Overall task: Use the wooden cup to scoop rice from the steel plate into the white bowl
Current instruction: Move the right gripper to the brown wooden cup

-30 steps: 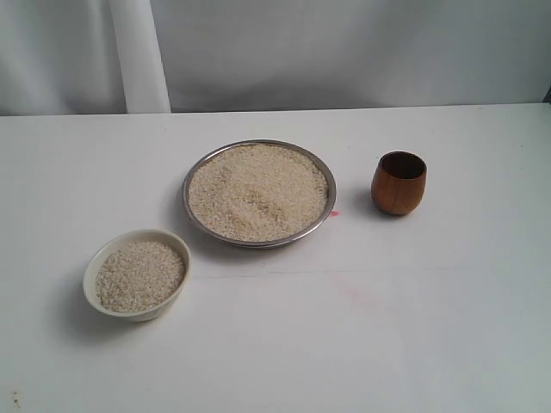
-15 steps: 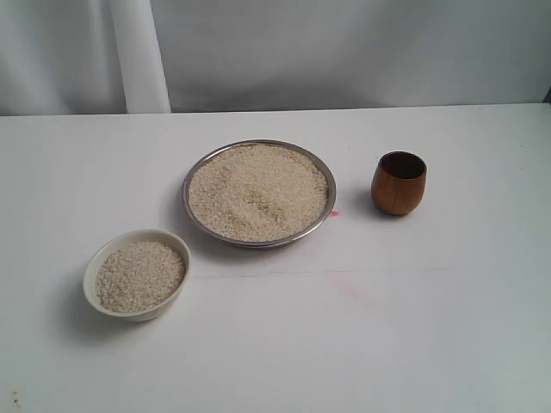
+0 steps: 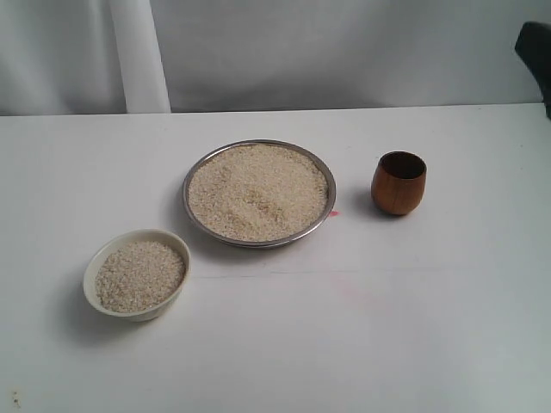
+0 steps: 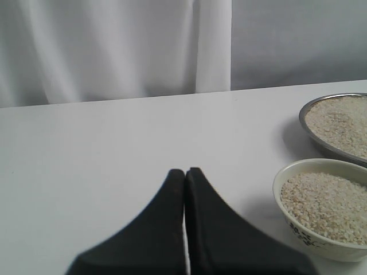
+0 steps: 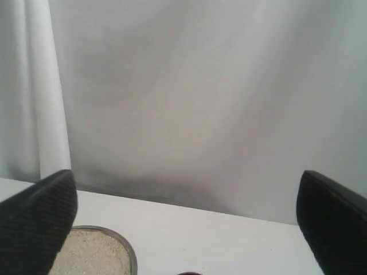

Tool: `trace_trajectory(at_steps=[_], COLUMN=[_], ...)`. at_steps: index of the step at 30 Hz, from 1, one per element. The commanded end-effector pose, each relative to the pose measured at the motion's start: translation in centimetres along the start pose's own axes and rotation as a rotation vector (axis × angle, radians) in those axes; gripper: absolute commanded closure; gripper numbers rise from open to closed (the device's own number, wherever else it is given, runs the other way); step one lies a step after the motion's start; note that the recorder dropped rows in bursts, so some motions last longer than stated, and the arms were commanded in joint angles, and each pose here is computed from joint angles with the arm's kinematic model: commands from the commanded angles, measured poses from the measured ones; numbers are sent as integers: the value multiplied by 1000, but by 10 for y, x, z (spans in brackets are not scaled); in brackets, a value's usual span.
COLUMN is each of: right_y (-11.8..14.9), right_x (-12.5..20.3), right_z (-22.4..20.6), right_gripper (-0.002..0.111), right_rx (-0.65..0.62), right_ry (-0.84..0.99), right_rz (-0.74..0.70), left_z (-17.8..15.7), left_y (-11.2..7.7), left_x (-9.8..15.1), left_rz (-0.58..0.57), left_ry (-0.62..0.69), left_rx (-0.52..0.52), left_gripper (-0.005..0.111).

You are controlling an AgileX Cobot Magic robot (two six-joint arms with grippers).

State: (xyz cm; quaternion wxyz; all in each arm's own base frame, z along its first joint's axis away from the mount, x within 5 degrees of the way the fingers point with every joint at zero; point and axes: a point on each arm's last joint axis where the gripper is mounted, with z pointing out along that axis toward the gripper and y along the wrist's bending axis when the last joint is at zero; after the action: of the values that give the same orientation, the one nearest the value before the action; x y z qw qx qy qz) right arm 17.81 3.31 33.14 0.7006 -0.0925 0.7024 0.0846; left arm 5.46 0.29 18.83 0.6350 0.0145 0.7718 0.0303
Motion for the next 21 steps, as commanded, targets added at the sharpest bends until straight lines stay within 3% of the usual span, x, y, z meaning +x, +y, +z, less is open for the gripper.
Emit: trace_trajectory(at_steps=[1, 3, 7, 12, 18, 21], right_y=[1, 4, 10, 11, 9, 6], right_x=[-13, -17, -23, -23, -23, -22], right_z=[1, 0, 0, 0, 0, 5], right_gripper=[13, 13, 13, 13, 13, 7], right_rx=[-14, -42, -94, -96, -87, -61], right_ry=[-46, -93, -161, -160, -164, -165], right_rz=[-28, -64, -284, -273, -136, -100], left_z=[0, 0, 0, 0, 0, 0], left_y=[0, 0, 0, 0, 0, 0], left_x=[0, 0, 0, 0, 0, 0], left_rz=[-12, -12, -12, -12, -12, -12], left_ry=[-9, -9, -9, -9, -9, -9], left_rx=[6, 6, 6, 6, 6, 6], left_gripper=[107, 107, 107, 107, 107, 107])
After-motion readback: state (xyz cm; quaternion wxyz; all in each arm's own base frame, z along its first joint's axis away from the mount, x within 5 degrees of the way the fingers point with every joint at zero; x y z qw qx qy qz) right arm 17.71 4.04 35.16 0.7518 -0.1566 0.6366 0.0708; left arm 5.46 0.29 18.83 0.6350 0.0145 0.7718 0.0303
